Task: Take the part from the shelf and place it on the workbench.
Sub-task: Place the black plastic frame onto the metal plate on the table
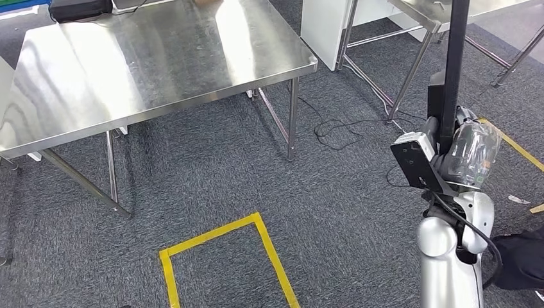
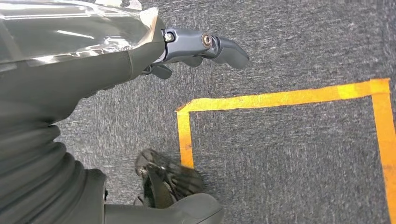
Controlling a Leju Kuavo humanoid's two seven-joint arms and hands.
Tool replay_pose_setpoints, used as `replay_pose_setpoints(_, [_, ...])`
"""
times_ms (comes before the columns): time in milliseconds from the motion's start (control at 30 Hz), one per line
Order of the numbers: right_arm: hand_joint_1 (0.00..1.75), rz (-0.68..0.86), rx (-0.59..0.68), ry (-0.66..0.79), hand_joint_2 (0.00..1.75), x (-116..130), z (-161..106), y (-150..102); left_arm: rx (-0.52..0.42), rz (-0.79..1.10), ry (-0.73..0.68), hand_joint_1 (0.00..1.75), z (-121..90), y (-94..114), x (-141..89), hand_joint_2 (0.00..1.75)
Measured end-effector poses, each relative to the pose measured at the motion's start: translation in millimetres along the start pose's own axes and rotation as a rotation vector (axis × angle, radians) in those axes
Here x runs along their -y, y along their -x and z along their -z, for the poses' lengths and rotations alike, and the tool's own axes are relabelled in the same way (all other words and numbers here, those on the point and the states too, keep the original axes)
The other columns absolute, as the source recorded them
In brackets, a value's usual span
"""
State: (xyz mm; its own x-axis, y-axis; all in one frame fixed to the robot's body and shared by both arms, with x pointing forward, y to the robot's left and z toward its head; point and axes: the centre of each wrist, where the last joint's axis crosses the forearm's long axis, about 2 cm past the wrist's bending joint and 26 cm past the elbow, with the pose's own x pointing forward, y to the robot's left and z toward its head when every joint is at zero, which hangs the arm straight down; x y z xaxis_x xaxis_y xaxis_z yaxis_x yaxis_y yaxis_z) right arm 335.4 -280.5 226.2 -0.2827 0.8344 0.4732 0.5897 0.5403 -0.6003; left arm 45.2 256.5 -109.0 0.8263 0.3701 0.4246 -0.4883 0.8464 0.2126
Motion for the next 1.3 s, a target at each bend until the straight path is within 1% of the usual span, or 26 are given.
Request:
replay_pose_setpoints(400, [1.75,0.018,0.024,-0.021,1.75,-9.7,16.9,-12.2,-0.010,-0.027,-0.025,0.00,-1.0,0.4,1.9,1.75])
replay_pose_setpoints(633, [1.75,-0.026,0.019,-0.043,1.75,-15.2,20.6,-17.6,-0.021,-0.048,-0.047,0.00,-2.7,2.0,4.4,1.75])
replay_pose_setpoints(900, [1.75,-0.007,0.030,-0.044,1.75,-20.5,30.3,-29.1,-0.025,-0.064,-0.056,0.00,-3.5,2.9,5.2,1.75])
replay_pose_setpoints(1300, [1.75,0.008,0.030,-0.058,1.75,-27.0,31.7,-35.3,-0.025,-0.077,-0.064,0.00,-2.3,1.2,4.0,1.75])
